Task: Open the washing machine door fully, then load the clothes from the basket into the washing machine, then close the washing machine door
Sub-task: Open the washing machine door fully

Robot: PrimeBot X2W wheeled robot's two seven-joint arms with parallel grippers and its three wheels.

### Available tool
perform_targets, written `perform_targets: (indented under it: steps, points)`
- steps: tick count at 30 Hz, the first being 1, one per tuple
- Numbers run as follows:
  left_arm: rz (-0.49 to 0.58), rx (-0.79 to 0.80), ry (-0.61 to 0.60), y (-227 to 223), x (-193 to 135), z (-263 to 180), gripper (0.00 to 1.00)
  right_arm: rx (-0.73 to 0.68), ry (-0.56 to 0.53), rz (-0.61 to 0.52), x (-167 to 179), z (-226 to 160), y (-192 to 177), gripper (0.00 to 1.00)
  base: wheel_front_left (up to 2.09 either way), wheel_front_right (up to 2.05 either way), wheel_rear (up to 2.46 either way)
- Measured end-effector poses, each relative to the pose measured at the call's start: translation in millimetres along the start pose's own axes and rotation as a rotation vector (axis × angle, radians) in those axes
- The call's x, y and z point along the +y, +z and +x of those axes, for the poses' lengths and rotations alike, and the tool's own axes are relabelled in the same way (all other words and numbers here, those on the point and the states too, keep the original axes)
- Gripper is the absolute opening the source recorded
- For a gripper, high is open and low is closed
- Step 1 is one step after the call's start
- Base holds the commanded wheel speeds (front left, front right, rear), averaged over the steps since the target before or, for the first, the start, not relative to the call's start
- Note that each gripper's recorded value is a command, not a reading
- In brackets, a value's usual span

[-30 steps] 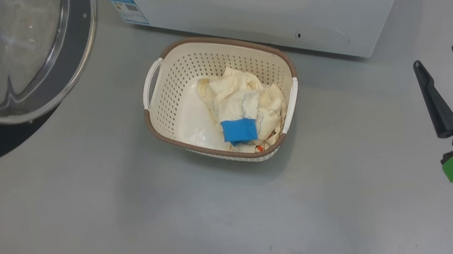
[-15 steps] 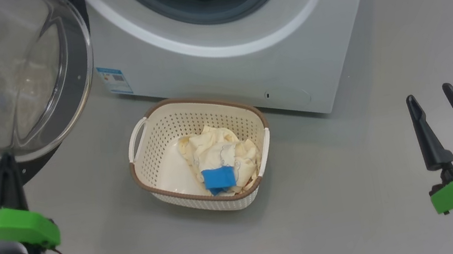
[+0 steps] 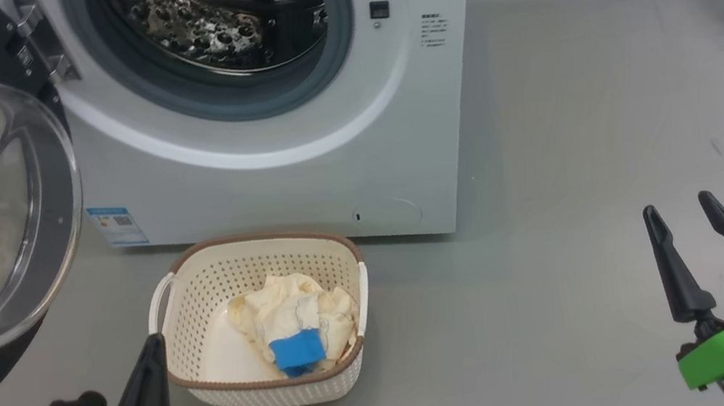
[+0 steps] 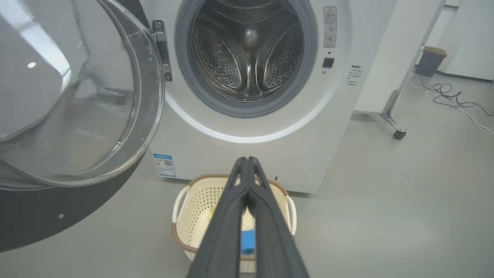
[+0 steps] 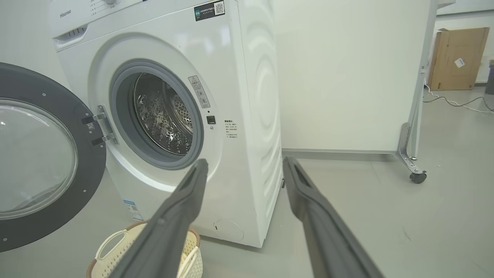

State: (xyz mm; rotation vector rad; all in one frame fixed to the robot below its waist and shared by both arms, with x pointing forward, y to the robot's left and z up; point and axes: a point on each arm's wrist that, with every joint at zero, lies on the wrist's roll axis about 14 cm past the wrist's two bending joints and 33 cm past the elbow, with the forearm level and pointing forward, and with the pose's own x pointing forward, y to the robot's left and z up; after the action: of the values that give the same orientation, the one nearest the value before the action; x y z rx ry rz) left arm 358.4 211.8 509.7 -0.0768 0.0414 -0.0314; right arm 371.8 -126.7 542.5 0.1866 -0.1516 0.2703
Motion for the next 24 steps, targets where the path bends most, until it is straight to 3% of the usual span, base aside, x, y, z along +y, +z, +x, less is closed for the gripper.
perform_targets:
  steps: [7, 8, 10, 11, 24]
  points:
    - [-0.026, -0.057, -0.101, 8, -39, 2, 0.0, -0.044, -0.081, -0.015, -20, -23, 17, 1.0, 0.0, 0.0, 0.0]
    - [-0.029, -0.063, -0.115, 10, -44, 2, 0.04, -0.049, -0.09, -0.016, -22, -25, 18, 1.0, 0.0, 0.0, 0.0]
    - [-0.043, -0.069, -0.142, 12, -54, 4, 0.77, -0.053, -0.105, -0.017, -25, -30, 20, 1.0, 0.0, 0.0, 0.0]
    - [-0.054, -0.072, -0.149, 13, -58, 5, 0.99, -0.055, -0.111, -0.017, -26, -32, 20, 1.0, 0.0, 0.0, 0.0]
    - [-0.08, -0.087, -0.154, 10, -68, 10, 1.0, -0.048, -0.136, -0.016, -32, -40, 18, 1.0, 0.0, 0.0, 0.0]
